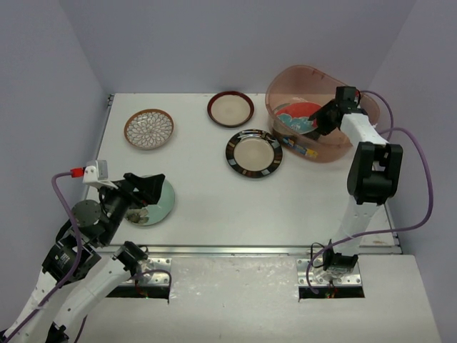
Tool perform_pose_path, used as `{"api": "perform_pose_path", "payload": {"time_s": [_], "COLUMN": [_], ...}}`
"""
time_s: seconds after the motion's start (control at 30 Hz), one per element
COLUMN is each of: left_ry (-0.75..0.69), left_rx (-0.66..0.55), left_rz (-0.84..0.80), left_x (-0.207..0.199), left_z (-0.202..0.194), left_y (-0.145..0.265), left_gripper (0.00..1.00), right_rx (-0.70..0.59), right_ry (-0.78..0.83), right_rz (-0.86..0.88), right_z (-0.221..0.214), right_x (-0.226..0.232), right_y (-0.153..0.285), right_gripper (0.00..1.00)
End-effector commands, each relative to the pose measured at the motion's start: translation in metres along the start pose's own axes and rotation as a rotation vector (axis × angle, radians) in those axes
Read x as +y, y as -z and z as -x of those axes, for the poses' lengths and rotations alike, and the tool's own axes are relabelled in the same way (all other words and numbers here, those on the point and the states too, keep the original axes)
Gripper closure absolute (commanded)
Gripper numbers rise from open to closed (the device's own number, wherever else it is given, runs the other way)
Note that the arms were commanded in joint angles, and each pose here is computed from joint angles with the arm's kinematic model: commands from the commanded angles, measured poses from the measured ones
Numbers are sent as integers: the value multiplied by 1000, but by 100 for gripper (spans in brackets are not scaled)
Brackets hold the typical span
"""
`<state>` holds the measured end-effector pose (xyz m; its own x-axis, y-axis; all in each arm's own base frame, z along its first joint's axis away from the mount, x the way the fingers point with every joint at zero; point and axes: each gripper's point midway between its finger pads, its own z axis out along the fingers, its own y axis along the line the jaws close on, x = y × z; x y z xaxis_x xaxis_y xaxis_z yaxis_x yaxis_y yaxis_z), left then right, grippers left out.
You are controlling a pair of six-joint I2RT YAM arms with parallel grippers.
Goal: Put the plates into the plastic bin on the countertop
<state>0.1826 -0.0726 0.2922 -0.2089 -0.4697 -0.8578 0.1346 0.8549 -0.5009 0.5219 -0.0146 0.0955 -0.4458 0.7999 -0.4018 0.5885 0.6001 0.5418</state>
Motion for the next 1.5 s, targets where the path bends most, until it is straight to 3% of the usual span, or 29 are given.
{"api": "perform_pose_path", "payload": {"time_s": [0.0,0.13,0.23,0.47,0.53,0.6,0.73,0.83,1.0,1.2,1.23,1.33,1.4,1.47], "left_ry": [22,25,25,29,28,28,30,30,27,30,31,31,31,29], "left_rx": [-36,-39,-39,-39,-37,-36,-38,-39,-32,-31,-31,-23,-17,-13], "left_rz": [-30,-34,-35,-36,-36,-38,-41,-43,-44,-30,-27,-2,5,11], "left_x": [-6,-6,-6,-6,-6,-7,-7,-8,-8,-6,-6,-3,-2,-2], "left_z": [9,9,9,9,9,9,9,9,8,8,8,6,5,4], "left_y": [3,4,5,5,5,5,6,7,6,5,4,2,1,0], "left_gripper": [0,0,0,0,0,0,0,0,0,0,0,0,0,0], "right_rx": [29,73,137,168,170,201,199,111,40,-188,-175,-189,-163,-115], "right_ry": [39,58,60,113,130,138,127,125,179,345,365,447,448,427], "right_rz": [27,4,-27,-67,-47,-40,-113,-175,-119,83,101,310,389,573], "right_z": [-1,-12,-22,-29,-29,-31,-27,-16,-9,6,-6,-51,-70,-108], "right_x": [13,7,2,5,12,17,11,8,35,109,116,138,130,114], "right_y": [-6,-13,-21,-26,-25,-25,-13,12,50,154,156,220,234,248], "right_gripper": [53,46,36,31,25,12,9,1,1,1,1,1,1,1]}}
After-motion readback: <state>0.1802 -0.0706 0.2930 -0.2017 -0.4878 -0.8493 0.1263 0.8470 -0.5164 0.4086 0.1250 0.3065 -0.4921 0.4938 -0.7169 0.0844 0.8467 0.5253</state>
